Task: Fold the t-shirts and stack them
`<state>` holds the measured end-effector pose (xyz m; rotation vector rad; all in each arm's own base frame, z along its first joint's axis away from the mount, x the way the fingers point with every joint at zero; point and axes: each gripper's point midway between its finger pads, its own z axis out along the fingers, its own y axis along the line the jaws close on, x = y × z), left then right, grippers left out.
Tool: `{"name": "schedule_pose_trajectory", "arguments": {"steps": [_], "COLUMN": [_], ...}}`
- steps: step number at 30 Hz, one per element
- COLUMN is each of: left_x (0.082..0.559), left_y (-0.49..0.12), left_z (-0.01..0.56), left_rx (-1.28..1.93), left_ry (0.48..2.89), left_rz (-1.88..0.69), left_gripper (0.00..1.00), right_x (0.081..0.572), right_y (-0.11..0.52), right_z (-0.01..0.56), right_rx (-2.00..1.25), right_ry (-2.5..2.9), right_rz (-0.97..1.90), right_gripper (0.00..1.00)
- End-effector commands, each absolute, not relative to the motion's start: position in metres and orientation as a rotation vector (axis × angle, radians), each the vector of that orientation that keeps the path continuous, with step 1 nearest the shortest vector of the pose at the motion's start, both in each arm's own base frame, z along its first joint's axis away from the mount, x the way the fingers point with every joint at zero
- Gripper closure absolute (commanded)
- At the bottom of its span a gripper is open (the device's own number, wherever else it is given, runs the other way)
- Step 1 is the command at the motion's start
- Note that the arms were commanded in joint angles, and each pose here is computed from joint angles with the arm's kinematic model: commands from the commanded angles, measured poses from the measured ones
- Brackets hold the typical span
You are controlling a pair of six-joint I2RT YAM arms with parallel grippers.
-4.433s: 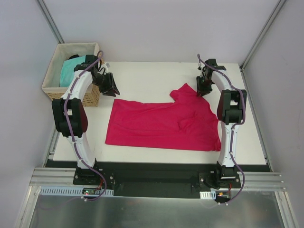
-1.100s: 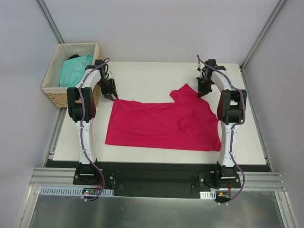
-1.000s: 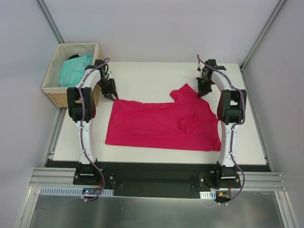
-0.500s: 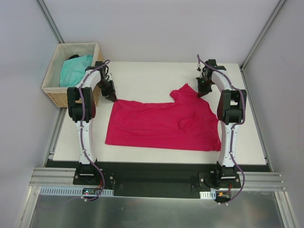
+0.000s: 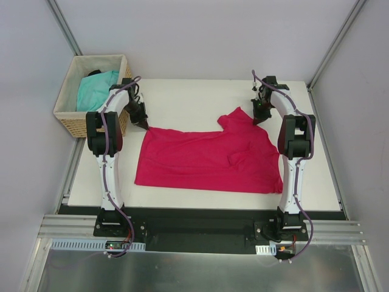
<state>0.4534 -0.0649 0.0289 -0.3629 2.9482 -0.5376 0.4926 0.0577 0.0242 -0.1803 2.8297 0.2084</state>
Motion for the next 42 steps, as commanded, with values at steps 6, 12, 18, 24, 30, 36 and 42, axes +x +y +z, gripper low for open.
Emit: {"name": "schedule_pose_trajectory", "arguments": {"steps": [6,12,18,24,30,36,42], "left_x": [0.458,0.455,0.453,0.446,0.432,0.427,0.424], "left_y": [-0.066,-0.071,-0.073,-0.073,-0.072,-0.070,-0.073], "left_z": [0.092,0.106,0.116,0.120,0.128,0.147,0.160], "left_rx": [-0.338,-0.328,-0.303,-0.296,-0.284,-0.268,-0.254], "left_ry": [2.824,2.794,2.775,2.774,2.771,2.732,2.704], "left_rz": [-0.582,-0.615,-0.638,-0.637,-0.626,-0.623,-0.646], "left_gripper": [1.00,1.00,1.00,1.00,1.00,1.00,1.00], "right_x": [0.477,0.471,0.467,0.457,0.441,0.424,0.406], "right_y": [0.041,0.041,0.044,0.050,0.053,0.057,0.056], "right_z": [0.097,0.132,0.144,0.146,0.152,0.164,0.176], "right_rx": [-0.185,-0.192,-0.200,-0.243,-0.250,-0.228,-0.210], "right_ry": [2.750,2.687,2.674,2.694,2.706,2.711,2.728], "right_rz": [0.090,0.080,0.086,0.096,0.119,0.159,0.156], "right_gripper": [0.99,0.99,0.99,0.99,0.99,0.99,0.99]}}
